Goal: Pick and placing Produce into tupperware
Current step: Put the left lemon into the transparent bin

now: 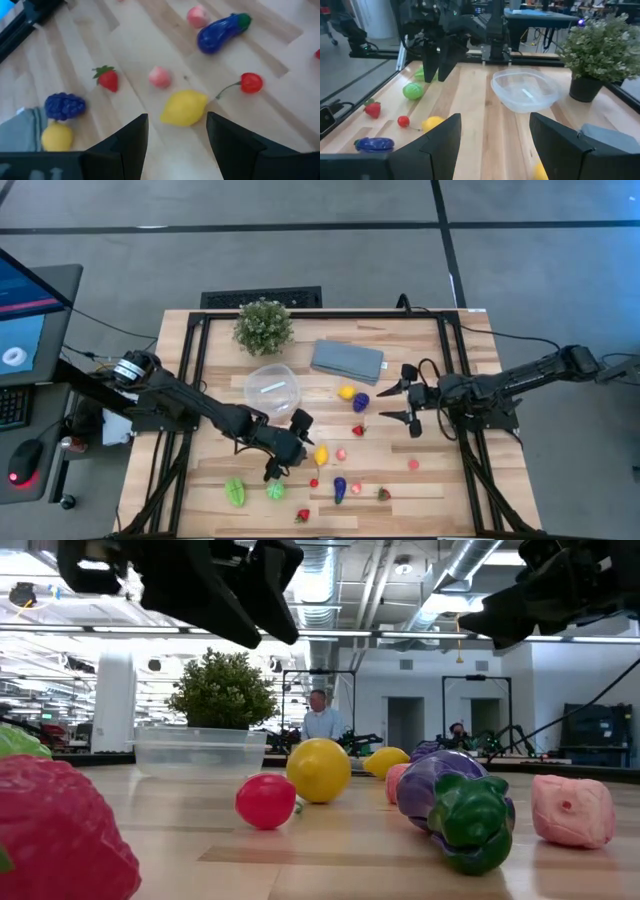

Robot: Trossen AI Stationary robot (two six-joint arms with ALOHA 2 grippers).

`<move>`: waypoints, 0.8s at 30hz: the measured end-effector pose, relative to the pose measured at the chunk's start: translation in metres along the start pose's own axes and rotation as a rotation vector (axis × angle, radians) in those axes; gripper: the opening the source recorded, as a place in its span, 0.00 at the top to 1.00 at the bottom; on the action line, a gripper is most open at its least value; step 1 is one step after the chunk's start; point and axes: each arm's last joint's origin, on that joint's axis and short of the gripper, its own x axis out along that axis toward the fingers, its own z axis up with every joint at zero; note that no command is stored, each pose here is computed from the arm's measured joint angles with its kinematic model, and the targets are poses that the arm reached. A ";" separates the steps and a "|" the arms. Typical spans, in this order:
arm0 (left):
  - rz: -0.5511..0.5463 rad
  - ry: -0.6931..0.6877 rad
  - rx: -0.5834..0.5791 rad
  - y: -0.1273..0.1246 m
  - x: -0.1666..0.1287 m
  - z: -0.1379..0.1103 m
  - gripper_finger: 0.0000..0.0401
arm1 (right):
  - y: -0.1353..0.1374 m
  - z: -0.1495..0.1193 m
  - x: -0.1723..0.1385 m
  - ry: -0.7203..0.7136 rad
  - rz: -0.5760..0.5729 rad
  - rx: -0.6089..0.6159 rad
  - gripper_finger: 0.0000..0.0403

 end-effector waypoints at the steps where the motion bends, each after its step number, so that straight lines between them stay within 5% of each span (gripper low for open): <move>1: 0.005 0.003 -0.006 0.003 0.001 -0.001 0.52 | 0.000 0.000 0.000 0.002 -0.006 0.000 0.35; 13: 0.174 -0.007 -0.321 0.071 0.011 -0.025 0.52 | -0.005 -0.001 0.001 0.009 -0.059 0.004 0.35; 18: 0.163 0.064 -0.443 0.094 0.030 -0.041 0.52 | -0.005 -0.002 0.001 0.017 -0.059 -0.004 0.35; 24: 0.144 0.162 -0.485 0.115 0.067 -0.032 0.52 | -0.005 -0.006 -0.001 0.062 -0.053 0.003 0.35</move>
